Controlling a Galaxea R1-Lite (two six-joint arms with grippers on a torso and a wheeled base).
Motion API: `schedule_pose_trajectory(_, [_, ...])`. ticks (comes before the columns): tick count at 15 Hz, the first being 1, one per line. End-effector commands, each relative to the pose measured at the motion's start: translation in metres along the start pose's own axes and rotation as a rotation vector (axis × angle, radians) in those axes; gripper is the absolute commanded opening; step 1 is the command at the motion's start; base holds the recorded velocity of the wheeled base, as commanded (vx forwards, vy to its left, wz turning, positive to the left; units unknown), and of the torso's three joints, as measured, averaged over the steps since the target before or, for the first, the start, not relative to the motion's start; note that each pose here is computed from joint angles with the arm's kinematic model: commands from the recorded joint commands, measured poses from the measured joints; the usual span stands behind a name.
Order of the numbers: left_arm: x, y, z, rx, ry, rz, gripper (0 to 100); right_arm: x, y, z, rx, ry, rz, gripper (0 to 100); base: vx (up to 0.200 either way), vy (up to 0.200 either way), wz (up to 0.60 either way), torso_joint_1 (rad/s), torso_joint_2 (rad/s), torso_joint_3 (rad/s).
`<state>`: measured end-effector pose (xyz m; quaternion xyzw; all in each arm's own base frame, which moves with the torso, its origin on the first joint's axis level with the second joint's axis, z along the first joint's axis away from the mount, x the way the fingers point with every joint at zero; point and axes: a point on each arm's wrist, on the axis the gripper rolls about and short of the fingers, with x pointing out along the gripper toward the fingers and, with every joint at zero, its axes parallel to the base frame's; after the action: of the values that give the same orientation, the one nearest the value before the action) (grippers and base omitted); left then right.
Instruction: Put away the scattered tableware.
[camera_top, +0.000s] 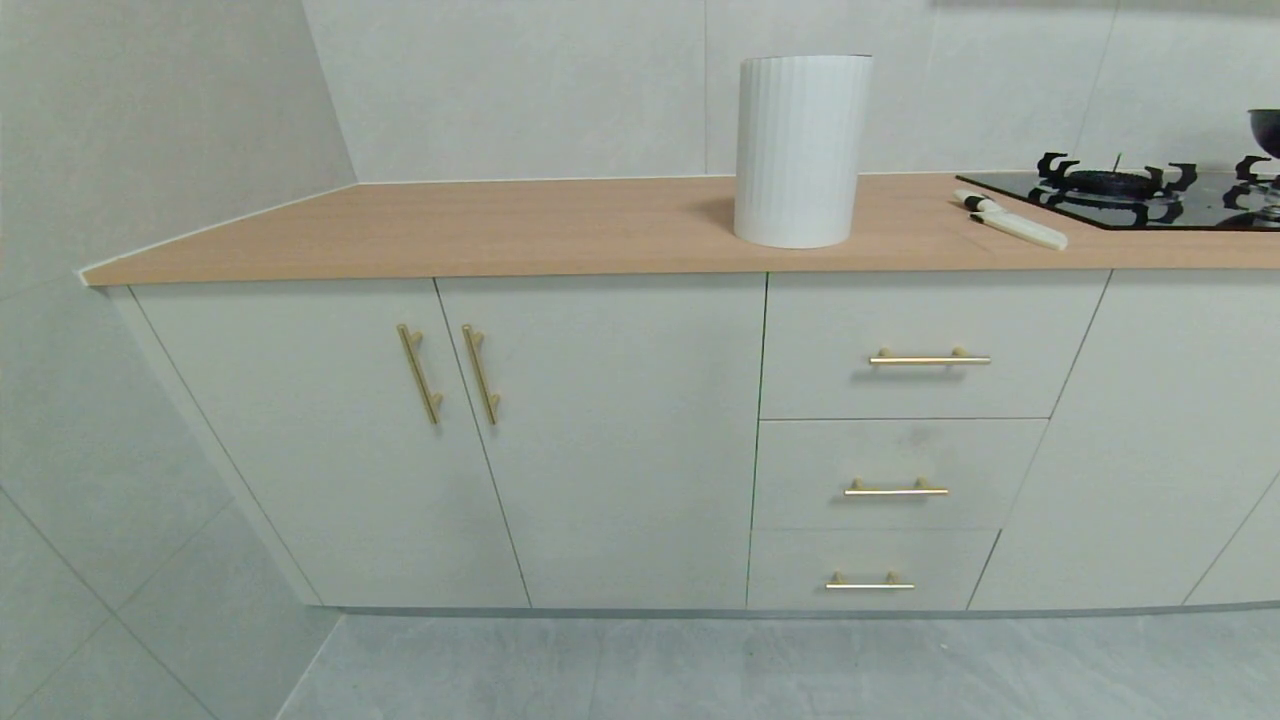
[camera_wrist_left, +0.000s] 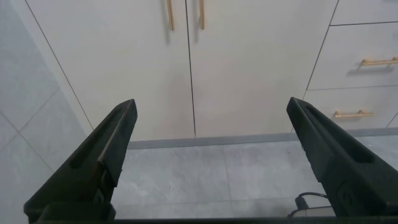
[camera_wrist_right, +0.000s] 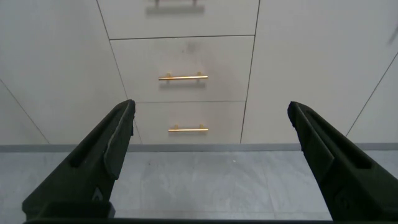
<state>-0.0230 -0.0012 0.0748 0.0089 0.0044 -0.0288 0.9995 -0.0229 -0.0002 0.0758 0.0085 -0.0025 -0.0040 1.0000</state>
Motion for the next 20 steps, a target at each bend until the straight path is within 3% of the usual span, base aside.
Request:
schedule_pose_trajectory(1, [0.0,0.0,-0.0001,0.0,0.001,0.001,100,0.0002,0.0,0.0001,0.0,0.003,0.0,100,0.2,0.0,0.0,-0.002,0.0,0.002])
schedule_pose_trajectory(16, [0.0,0.0,-0.0001,0.0,0.001,0.001,100,0.0002,0.0,0.0001,0.0,0.003,0.0,100,0.2,0.0,0.0,0.001,0.0,0.003])
schedule_pose_trajectory(20, [0.0,0.0,-0.0001,0.0,0.001,0.001,100,0.0002,0.0,0.0001,0.0,0.003,0.0,100,0.0,0.0,-0.15,0.001,0.0,-0.001])
